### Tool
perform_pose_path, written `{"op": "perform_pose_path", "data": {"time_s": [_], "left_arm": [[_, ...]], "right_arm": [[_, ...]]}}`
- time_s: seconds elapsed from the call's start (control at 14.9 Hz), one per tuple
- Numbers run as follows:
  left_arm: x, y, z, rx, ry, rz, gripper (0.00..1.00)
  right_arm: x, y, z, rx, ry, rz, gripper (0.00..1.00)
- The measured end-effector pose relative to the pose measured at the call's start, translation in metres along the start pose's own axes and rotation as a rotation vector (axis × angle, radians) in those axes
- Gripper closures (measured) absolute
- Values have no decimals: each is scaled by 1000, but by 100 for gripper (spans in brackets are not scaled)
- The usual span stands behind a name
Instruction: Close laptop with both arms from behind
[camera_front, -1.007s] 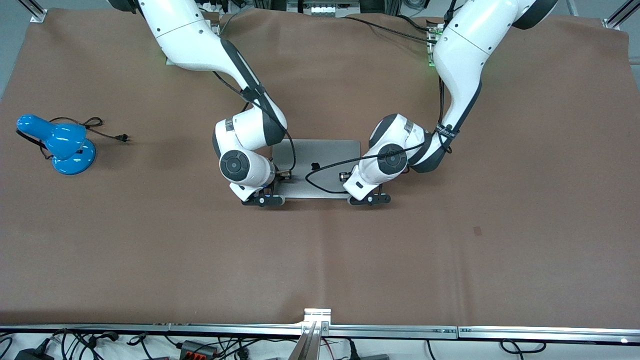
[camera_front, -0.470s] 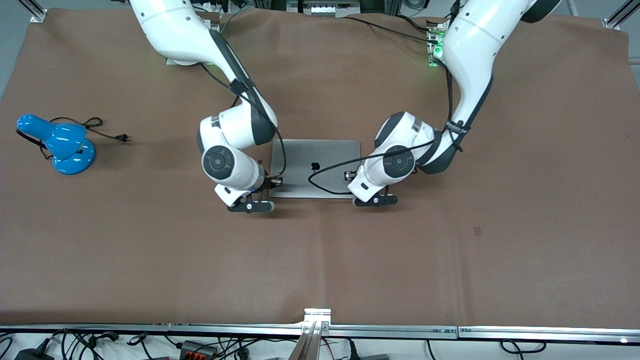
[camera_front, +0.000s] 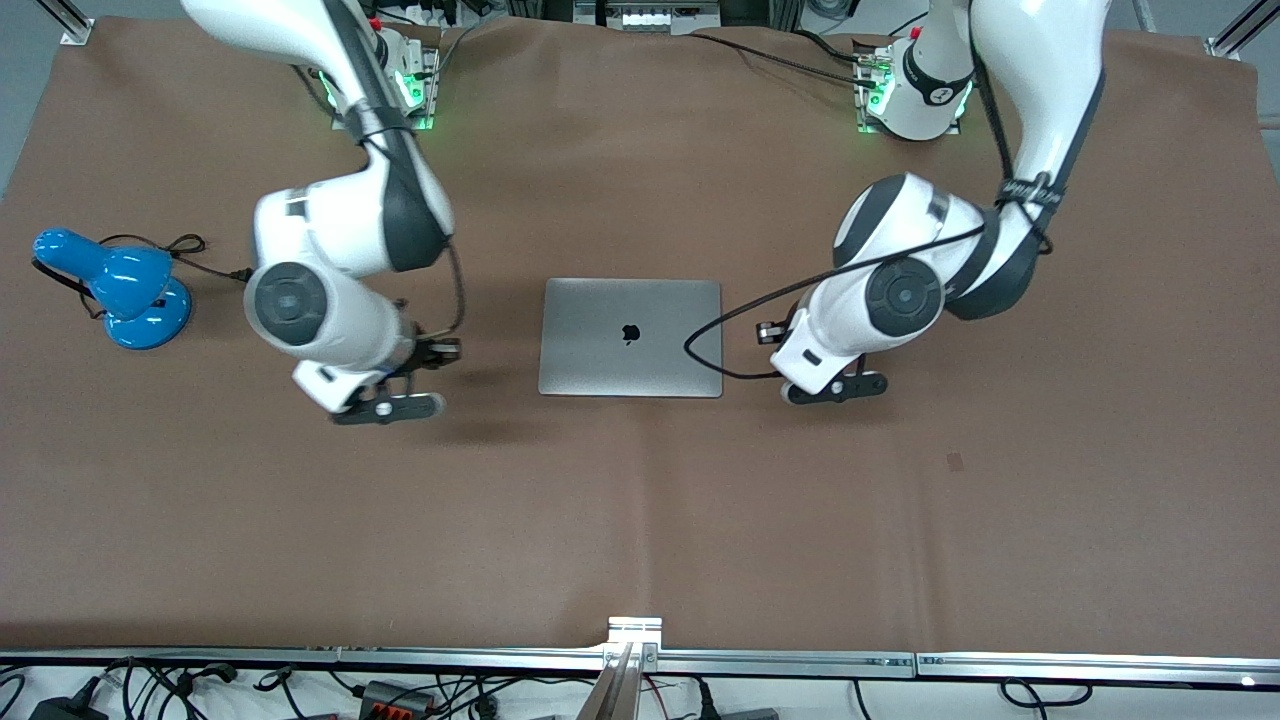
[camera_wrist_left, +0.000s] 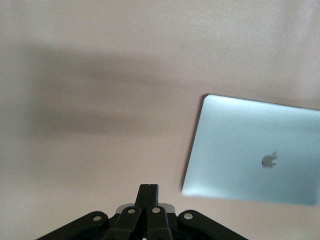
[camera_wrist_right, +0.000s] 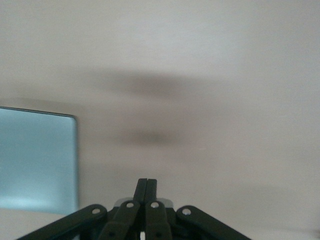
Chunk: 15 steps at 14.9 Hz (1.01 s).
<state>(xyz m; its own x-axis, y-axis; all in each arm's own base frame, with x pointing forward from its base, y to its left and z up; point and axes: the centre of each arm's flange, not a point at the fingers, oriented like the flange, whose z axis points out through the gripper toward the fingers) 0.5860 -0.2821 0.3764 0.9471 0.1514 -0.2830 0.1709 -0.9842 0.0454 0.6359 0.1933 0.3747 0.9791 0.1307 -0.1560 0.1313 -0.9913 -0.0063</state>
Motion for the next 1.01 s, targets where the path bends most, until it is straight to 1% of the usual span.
{"op": "perform_pose_path", "data": {"time_s": [0.13,0.27,0.34,0.47,0.6,0.67,0.74,0.81,0.94,1.01], "left_arm": [[-11,-16,-36,3,15,-15,99],[-15,-39,-67,-5,39,-2,99],[-16,-50,-79,-7,45,16,99],[-18,-70,-92,-1,36,27,99],[-24,-79,-101,8,23,30,99],[-27,-82,-106,11,21,36,99],[-31,-88,-112,16,16,51,99],[-36,-98,-121,24,5,73,98],[-52,-134,-150,41,-14,101,96],[-59,-156,-166,47,-16,121,89]], "right_arm": [[-3,51,-22,2,4,-17,99],[-12,83,-44,10,6,7,96],[-16,92,-54,14,15,20,87],[-22,105,-84,20,39,38,70],[-31,114,-118,27,33,48,52],[-35,115,-133,29,35,46,45],[-38,113,-147,26,44,46,31],[-39,112,-159,20,59,54,22],[-40,114,-176,14,94,92,4],[-40,119,-183,13,110,103,0]]}}
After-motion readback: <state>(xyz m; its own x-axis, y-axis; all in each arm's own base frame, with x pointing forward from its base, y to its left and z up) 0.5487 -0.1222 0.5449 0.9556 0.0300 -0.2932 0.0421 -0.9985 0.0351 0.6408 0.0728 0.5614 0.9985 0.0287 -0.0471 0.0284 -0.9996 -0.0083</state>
